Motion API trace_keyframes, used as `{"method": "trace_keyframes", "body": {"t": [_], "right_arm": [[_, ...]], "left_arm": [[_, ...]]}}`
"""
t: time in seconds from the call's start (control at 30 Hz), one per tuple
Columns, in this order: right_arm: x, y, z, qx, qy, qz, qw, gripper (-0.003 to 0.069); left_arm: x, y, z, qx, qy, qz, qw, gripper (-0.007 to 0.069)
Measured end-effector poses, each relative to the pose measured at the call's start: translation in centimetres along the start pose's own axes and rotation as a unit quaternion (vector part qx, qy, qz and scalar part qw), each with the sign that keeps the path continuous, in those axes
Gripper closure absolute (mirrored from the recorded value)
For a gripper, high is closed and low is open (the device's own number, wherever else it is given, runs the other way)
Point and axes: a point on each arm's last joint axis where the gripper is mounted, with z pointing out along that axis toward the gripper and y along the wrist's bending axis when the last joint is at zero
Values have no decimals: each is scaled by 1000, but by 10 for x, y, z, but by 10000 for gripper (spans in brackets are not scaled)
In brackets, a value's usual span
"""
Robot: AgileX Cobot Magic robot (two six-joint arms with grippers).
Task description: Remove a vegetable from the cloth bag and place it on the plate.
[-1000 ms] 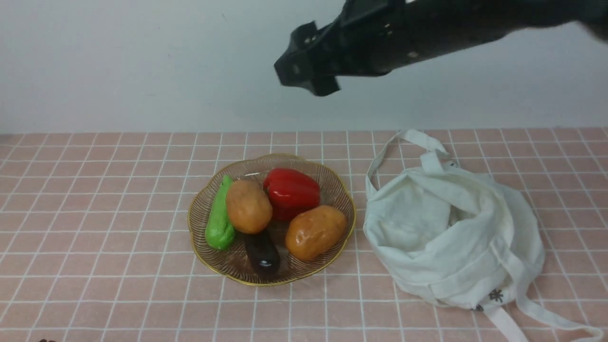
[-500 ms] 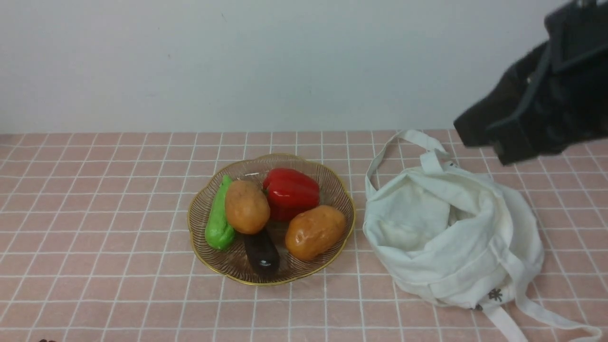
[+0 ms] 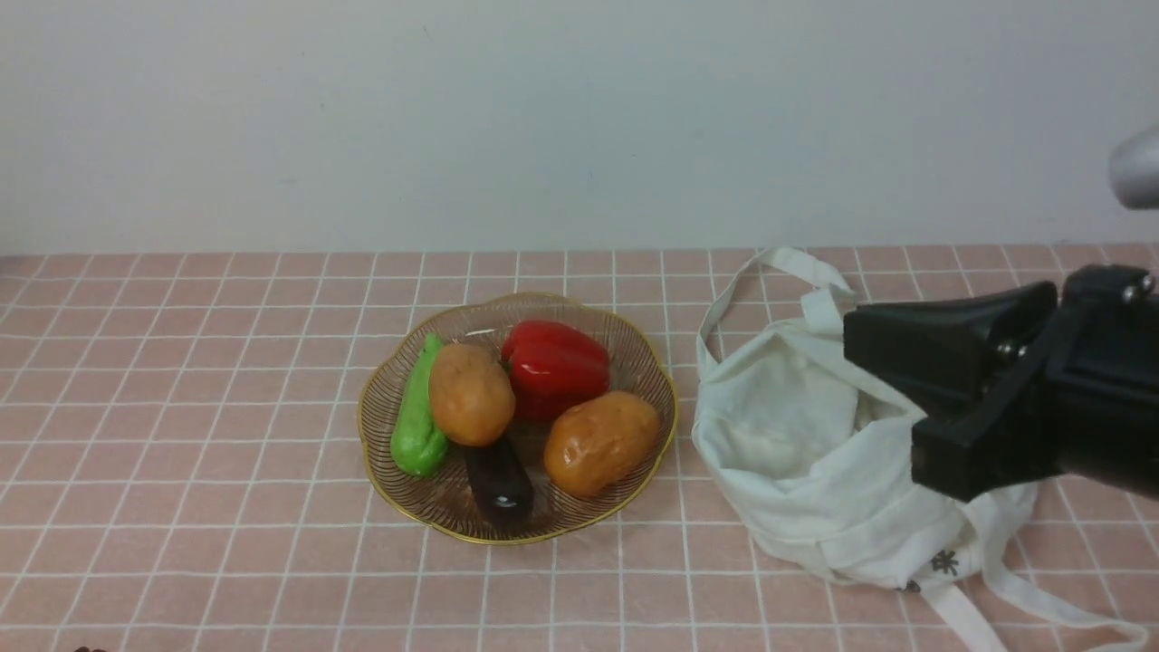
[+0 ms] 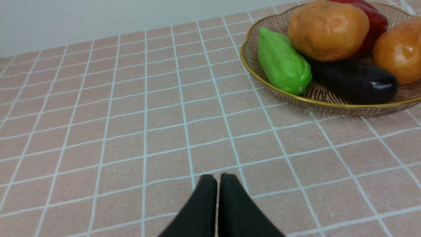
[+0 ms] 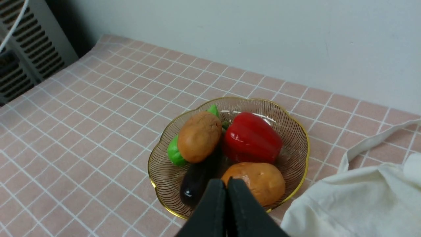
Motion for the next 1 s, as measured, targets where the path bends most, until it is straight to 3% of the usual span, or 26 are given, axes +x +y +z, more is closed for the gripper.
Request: {"method": "trace_keyframes", "body": {"t": [0.7,0.87,0.9,1.0], "right_arm": [[15,-6,-11,13,-19,-17,1000,673],[44,-30,-45,82,-74,-23,994,673],[65,-41,-58,125,-83,-14,989,673],[103,-52,-78,188,-106,-21,976,673]], "left_arm": [[0,0,0,0,0,0,1000,630],[0,0,0,0,0,0,1000,630],[0,0,0,0,0,0,1000,630],[0,0,0,0,0,0,1000,630]]}}
